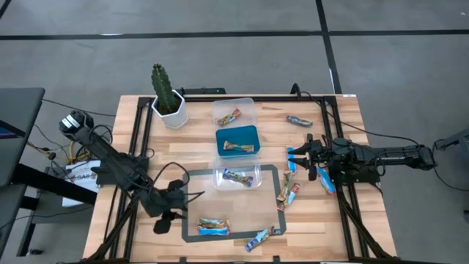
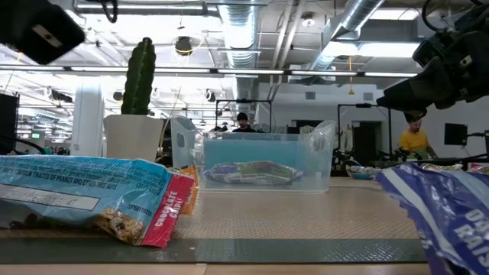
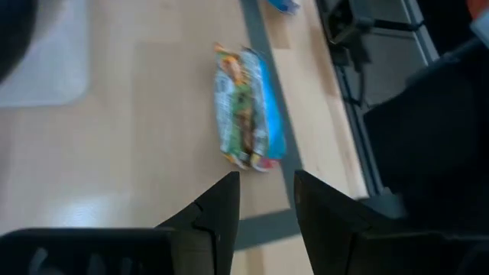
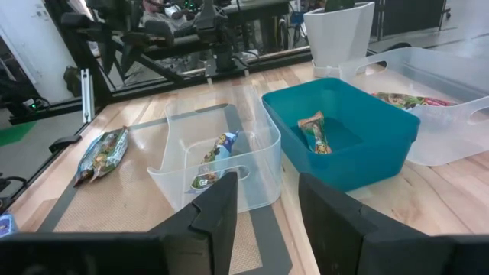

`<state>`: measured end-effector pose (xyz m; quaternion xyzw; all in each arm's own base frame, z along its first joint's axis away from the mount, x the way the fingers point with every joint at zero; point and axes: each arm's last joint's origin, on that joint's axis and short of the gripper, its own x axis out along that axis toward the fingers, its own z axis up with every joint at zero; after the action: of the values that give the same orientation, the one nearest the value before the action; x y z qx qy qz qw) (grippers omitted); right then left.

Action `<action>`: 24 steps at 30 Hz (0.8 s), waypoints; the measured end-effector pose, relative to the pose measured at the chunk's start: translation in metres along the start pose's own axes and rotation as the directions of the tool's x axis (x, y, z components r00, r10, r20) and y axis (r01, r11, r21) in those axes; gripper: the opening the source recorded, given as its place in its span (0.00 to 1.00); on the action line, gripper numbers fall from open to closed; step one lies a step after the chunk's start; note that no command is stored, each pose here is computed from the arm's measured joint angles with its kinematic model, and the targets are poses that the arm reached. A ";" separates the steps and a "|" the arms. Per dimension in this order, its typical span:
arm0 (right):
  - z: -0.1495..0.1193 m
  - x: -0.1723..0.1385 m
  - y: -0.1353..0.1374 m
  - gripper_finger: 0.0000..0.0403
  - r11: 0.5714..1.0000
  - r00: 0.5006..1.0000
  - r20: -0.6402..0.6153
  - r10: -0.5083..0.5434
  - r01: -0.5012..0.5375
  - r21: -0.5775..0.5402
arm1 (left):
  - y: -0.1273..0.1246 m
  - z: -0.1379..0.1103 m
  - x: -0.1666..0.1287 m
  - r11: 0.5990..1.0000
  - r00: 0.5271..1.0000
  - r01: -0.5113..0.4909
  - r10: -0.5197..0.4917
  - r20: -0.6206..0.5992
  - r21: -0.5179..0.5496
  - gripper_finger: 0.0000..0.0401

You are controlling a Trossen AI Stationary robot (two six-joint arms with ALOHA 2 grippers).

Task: Pick and place Granola Bars by type
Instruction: Put the red granola bar into the top transparent bin

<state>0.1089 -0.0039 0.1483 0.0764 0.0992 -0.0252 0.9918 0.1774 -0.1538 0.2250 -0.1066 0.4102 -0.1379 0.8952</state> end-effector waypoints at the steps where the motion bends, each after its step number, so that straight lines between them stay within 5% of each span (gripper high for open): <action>1: 0.000 0.000 0.000 0.33 1.000 1.000 0.000 0.000 0.000 0.000 | -0.003 -0.002 -0.001 1.000 1.000 0.007 -0.007 -0.003 0.001 0.29; 11: 0.000 0.000 0.000 0.33 1.000 1.000 0.000 0.000 0.000 0.000 | -0.015 -0.006 0.006 1.000 0.999 0.009 -0.009 0.042 0.000 0.29; 24: 0.000 0.000 0.000 0.33 1.000 1.000 0.001 0.000 0.000 0.000 | -0.046 0.010 0.071 0.987 0.996 -0.057 0.067 -0.064 0.152 0.29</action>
<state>0.1089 -0.0039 0.1484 0.0765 0.0988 -0.0253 0.9918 0.2217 -0.2195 0.1954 -0.0215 0.4324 -0.1439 0.8899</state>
